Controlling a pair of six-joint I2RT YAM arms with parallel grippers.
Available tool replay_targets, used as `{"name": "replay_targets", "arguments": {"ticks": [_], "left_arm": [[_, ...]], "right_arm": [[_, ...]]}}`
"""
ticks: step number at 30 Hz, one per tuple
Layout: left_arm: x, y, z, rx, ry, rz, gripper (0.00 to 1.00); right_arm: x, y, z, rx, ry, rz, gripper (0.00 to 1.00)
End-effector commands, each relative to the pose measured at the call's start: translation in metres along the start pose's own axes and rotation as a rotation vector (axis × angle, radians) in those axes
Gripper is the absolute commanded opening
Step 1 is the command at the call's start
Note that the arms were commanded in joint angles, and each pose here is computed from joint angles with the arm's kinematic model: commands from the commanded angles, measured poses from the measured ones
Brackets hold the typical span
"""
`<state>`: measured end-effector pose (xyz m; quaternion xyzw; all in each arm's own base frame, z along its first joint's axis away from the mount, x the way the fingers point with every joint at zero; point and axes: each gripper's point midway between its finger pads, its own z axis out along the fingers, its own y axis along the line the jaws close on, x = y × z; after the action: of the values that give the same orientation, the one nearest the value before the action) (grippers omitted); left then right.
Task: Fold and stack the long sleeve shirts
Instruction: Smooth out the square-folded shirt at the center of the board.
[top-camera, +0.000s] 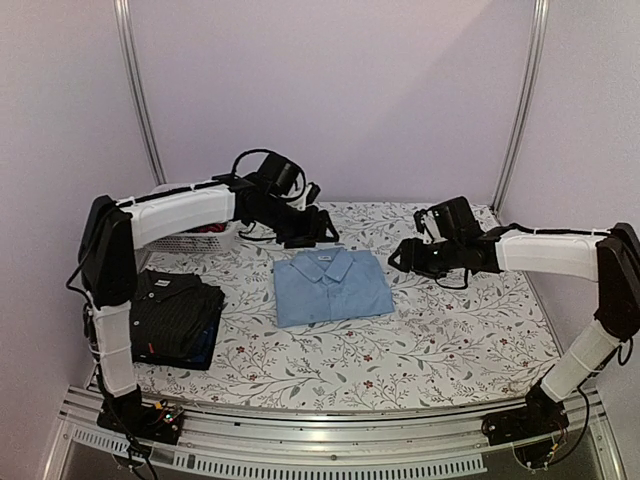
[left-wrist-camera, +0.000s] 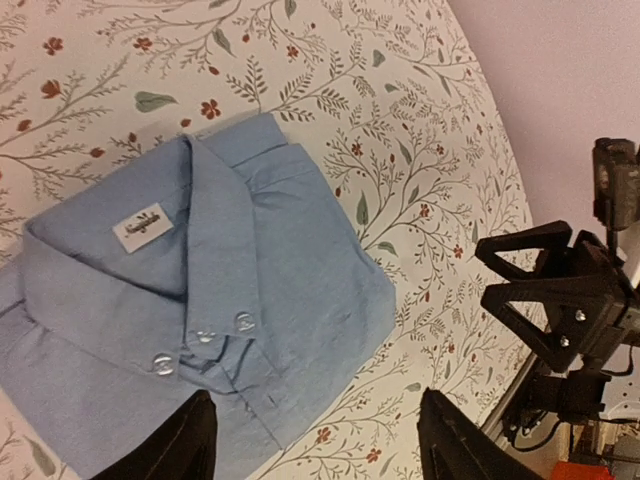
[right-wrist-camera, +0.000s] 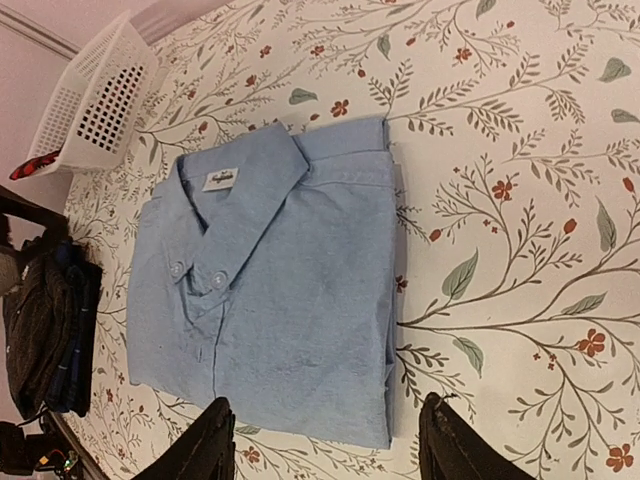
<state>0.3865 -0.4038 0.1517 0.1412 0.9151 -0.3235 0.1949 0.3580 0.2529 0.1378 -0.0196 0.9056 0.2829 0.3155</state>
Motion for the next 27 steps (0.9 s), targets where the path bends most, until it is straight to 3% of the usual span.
{"name": "replay_targets", "arguments": {"ticks": [1, 6, 11, 19, 27], "left_arm": [[0.0, 0.033, -0.036, -0.023, -0.086, -0.054, 0.66], [0.03, 0.072, -0.055, -0.066, -0.081, -0.114, 0.62], [0.048, 0.088, -0.051, -0.029, -0.057, -0.153, 0.61], [0.07, 0.11, -0.006, -0.019, 0.017, -0.189, 0.55], [0.091, 0.139, 0.01, -0.095, 0.067, -0.216, 0.55]], "right_arm": [[0.015, 0.004, 0.024, 0.025, 0.091, -0.073, 0.57], [0.028, 0.022, 0.048, 0.027, 0.153, -0.132, 0.45], [0.038, 0.027, 0.073, 0.05, 0.185, -0.15, 0.45], [0.064, 0.009, 0.115, 0.013, 0.256, -0.098, 0.42], [0.08, -0.013, 0.107, 0.078, 0.268, -0.054, 0.5]]}}
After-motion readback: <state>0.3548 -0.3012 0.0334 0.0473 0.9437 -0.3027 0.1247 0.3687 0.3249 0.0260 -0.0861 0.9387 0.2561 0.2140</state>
